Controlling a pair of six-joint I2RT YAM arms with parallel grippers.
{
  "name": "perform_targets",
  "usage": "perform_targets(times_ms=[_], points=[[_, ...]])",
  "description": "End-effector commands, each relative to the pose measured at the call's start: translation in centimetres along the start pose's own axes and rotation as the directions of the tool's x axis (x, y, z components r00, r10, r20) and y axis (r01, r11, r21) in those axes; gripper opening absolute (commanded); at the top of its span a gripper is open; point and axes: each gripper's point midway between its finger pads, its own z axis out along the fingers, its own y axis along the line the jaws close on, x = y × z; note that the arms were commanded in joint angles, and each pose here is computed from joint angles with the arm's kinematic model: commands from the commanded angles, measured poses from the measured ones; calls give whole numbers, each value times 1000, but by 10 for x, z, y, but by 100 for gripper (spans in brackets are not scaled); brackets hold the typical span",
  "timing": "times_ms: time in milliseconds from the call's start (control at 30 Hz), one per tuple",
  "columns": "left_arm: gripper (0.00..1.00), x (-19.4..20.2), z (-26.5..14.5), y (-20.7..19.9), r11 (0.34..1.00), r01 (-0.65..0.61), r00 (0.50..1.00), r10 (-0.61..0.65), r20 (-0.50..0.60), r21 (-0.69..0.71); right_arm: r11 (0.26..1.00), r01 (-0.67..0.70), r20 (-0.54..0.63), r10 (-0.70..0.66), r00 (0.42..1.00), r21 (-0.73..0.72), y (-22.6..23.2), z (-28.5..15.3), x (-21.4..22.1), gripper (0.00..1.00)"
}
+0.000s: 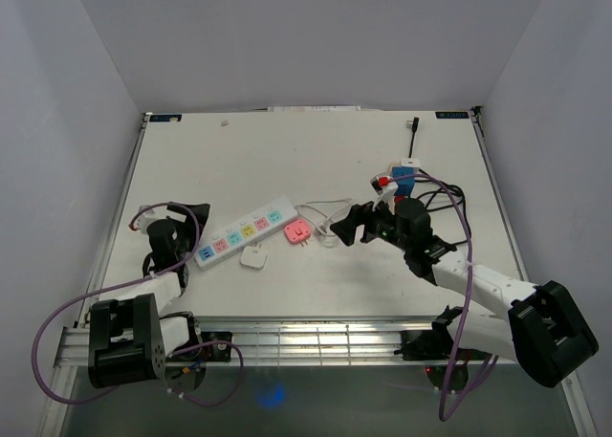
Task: Insert the plug
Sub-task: Move the socket to the center of the board.
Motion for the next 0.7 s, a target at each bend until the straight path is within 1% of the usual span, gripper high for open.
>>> perform_targets(times_ms=[0,167,300,400,600,667], points=[[98,-2,-6,18,999,2,999,0,51,-45,999,38,49,-37,998,-33,8,-2,-12,90],[98,-17,-11,27,997,22,989,-11,149,-74,999,38,43,-36,998,-33,7,-1,-11,90],[98,-29,-16,23,998,-9,978,21,207,-58,998,39,37,-37,999,-41,8,0,-10,90],[98,-35,-21,31,998,21,965,-4,263,-62,998,40,37,-38,999,-50,10,0,-10,90],[98,-25,-17,52,992,29,970,2,241,-122,998,40,36,-38,999,-55,10,0,-9,90],[96,-24,-19,42,998,0,972,15,236,-65,998,39,37,-37,999,-57,10,0,-9,90]])
